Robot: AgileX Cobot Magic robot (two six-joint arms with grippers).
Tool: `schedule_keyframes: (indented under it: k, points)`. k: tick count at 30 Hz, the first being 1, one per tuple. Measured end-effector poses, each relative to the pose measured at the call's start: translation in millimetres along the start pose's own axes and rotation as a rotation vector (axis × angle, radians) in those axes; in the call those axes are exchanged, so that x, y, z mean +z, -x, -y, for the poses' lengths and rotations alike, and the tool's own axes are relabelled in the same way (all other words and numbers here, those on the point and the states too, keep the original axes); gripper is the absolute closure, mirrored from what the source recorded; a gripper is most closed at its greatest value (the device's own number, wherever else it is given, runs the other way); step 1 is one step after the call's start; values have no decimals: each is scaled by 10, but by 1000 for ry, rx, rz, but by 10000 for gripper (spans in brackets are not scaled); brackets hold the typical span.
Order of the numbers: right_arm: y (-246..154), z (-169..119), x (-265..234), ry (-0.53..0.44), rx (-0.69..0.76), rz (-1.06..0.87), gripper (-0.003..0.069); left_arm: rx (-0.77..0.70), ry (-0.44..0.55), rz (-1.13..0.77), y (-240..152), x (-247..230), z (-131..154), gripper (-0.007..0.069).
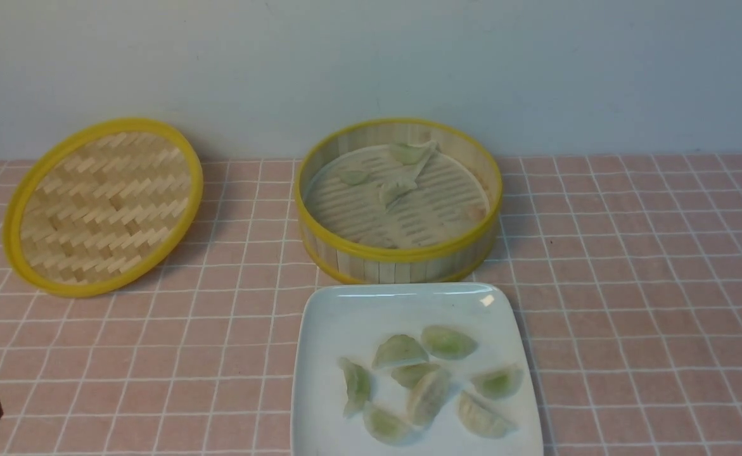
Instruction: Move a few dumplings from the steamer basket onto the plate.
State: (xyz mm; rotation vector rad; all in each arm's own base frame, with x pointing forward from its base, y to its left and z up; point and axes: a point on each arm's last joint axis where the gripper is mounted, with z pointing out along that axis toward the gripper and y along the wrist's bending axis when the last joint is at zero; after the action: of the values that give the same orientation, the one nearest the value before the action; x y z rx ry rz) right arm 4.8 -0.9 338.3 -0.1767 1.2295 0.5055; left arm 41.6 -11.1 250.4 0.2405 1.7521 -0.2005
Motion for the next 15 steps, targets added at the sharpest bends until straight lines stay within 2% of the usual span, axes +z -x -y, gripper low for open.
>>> schedule_keyframes:
  k: [5, 8, 15]
  points:
    - [0, 0, 0, 0, 0, 0, 673, -29, 140, -59, -514, 163, -55, 631]
    - [-4, 1, 1, -1, 0, -3, 673, -39, 170, -133, -763, 231, -74, 631]
    - [-8, 2, 1, -2, 0, -7, 673, -43, 175, -120, -767, 238, -77, 631]
